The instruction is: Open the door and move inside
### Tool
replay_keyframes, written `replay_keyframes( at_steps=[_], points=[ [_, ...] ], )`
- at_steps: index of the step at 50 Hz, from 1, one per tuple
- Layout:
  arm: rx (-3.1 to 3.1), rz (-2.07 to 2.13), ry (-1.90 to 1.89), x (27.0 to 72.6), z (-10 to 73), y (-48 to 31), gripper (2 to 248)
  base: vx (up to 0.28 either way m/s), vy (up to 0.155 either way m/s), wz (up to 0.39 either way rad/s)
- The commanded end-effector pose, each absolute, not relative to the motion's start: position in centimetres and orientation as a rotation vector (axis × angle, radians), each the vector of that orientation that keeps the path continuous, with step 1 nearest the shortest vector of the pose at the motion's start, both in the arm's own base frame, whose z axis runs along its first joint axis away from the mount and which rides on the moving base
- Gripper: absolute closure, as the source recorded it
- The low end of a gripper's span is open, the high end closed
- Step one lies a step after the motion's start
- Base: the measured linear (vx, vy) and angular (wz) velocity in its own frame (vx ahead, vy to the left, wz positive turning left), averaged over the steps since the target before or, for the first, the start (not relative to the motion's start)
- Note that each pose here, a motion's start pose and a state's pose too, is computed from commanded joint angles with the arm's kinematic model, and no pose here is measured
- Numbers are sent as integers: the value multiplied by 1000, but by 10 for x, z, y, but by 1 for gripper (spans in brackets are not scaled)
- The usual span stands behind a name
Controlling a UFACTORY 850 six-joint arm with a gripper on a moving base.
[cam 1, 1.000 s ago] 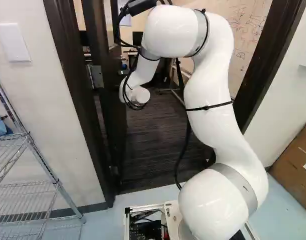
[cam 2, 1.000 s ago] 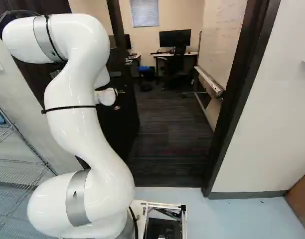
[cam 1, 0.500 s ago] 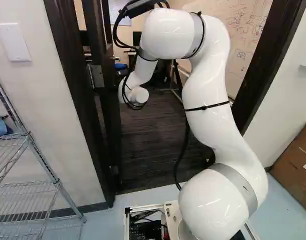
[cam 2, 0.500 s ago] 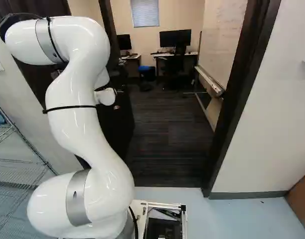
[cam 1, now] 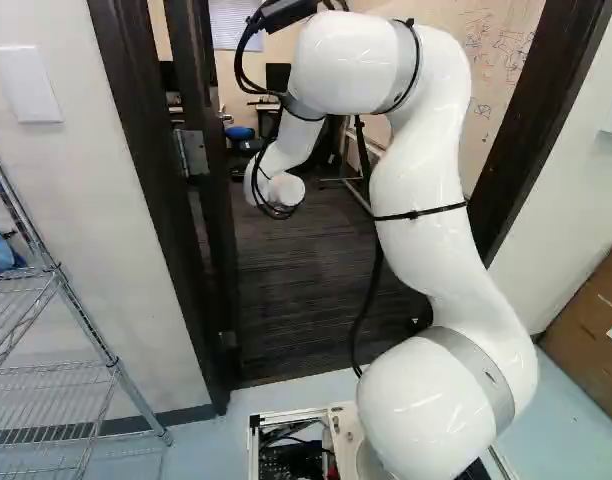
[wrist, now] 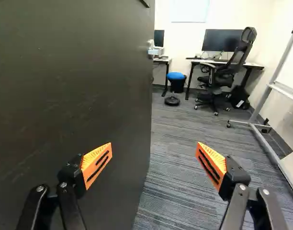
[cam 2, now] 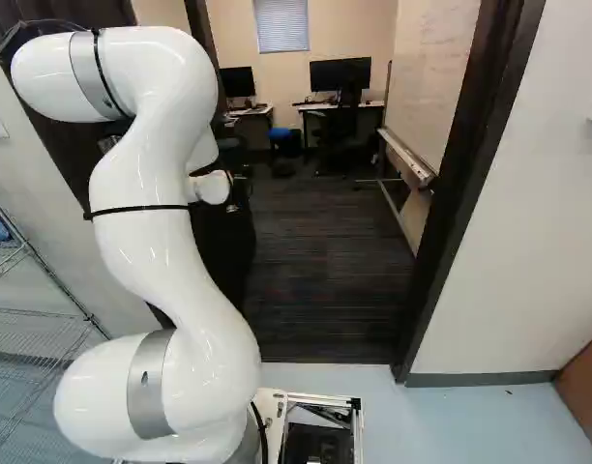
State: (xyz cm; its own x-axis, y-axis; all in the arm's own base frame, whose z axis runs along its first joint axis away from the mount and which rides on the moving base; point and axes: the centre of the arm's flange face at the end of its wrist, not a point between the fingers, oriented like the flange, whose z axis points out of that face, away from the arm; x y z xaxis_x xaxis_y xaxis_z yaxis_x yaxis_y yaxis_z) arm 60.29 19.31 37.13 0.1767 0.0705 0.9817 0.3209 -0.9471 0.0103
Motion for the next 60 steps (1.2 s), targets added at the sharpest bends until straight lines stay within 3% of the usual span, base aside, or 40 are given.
replay_keyframes(
  at_steps=[60],
  points=[
    [-2332, -1859, -295, 563, 382, 131, 3, 0, 0, 0]
  ],
)
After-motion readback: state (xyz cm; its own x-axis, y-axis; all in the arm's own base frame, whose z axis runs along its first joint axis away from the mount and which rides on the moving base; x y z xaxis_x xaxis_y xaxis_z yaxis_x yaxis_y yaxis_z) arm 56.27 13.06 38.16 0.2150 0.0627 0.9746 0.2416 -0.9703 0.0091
